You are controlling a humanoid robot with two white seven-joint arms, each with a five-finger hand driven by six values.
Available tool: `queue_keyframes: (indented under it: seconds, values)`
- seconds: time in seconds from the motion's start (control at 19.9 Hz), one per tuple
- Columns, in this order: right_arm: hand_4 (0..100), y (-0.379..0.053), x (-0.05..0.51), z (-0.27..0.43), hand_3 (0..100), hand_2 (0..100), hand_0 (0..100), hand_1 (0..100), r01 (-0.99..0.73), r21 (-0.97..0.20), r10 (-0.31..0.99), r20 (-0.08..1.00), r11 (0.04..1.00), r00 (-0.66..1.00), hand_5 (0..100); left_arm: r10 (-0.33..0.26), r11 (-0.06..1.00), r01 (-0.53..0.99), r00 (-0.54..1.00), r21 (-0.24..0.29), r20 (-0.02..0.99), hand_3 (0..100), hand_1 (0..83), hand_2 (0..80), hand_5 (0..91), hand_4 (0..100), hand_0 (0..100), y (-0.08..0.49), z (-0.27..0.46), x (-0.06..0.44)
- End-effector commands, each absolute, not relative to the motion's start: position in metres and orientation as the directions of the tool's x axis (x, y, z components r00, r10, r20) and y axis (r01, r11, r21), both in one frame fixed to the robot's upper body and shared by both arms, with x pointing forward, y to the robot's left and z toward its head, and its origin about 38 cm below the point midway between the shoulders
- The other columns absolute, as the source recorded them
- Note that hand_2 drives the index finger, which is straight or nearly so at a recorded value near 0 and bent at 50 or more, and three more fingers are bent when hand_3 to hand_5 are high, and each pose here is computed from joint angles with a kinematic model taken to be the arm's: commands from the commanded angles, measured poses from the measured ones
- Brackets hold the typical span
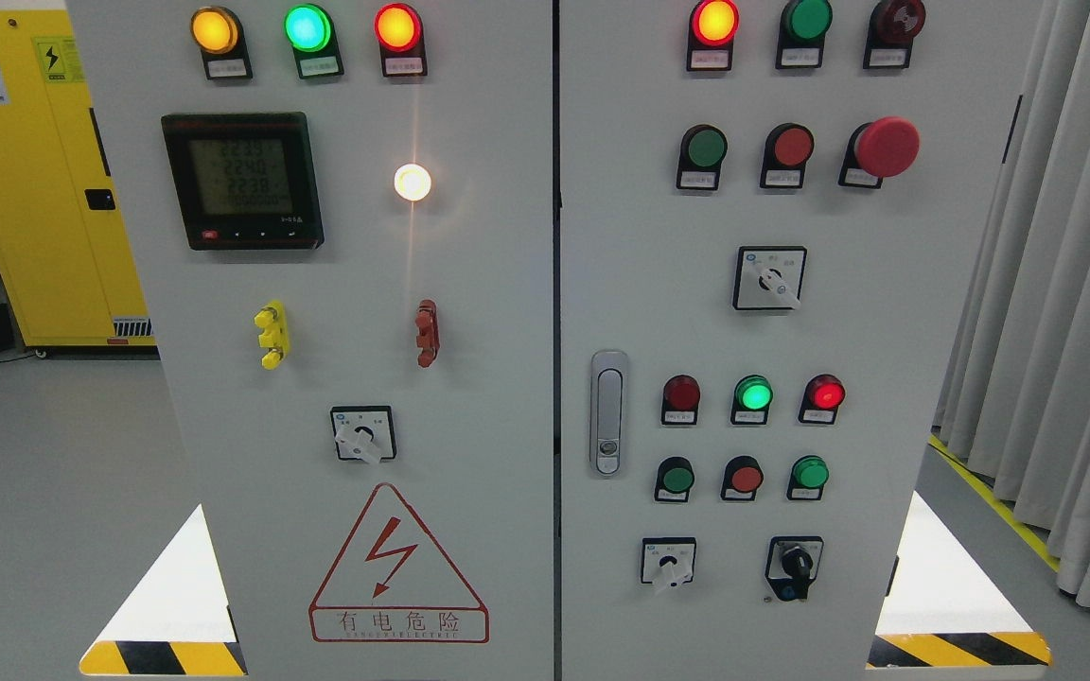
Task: Press green start button
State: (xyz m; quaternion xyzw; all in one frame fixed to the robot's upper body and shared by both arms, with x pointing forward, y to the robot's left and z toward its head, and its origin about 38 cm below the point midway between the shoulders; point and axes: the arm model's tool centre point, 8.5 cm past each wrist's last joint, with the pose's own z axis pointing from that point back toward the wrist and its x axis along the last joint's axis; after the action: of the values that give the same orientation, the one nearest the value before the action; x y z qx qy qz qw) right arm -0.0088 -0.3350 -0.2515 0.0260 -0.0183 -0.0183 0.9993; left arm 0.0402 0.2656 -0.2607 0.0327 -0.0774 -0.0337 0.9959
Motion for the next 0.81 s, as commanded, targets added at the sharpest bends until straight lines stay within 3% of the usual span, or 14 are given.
queue_keyframes:
  seconds: [0.0,0.35,0.76]
  values:
    - [0,-0.335,-0.009,-0.251,0,0,20,32,0.035,0.053,-0.037,0.036,0.998,0.999,0,-0.074,0.996,0.063,0.981,0.064,0.181,0,55.6,0.0,0.0,0,12,0.262,-0.261,0.05]
    - [0,-0.335,-0.006,-0.252,0,0,20,32,-0.003,0.049,0.0,0.049,0.999,0.999,0,-0.073,0.996,0.063,0.981,0.061,0.181,0,55.6,0.0,0.0,0,12,0.26,-0.261,0.05]
    - [0,-0.318,0.073,-0.246,0,0,17,36,-0.356,-0.014,0.345,0.277,0.934,0.897,0,-0.07,0.997,0.062,0.981,0.048,0.182,0,55.6,0.0,0.0,0,12,0.251,-0.261,0.05]
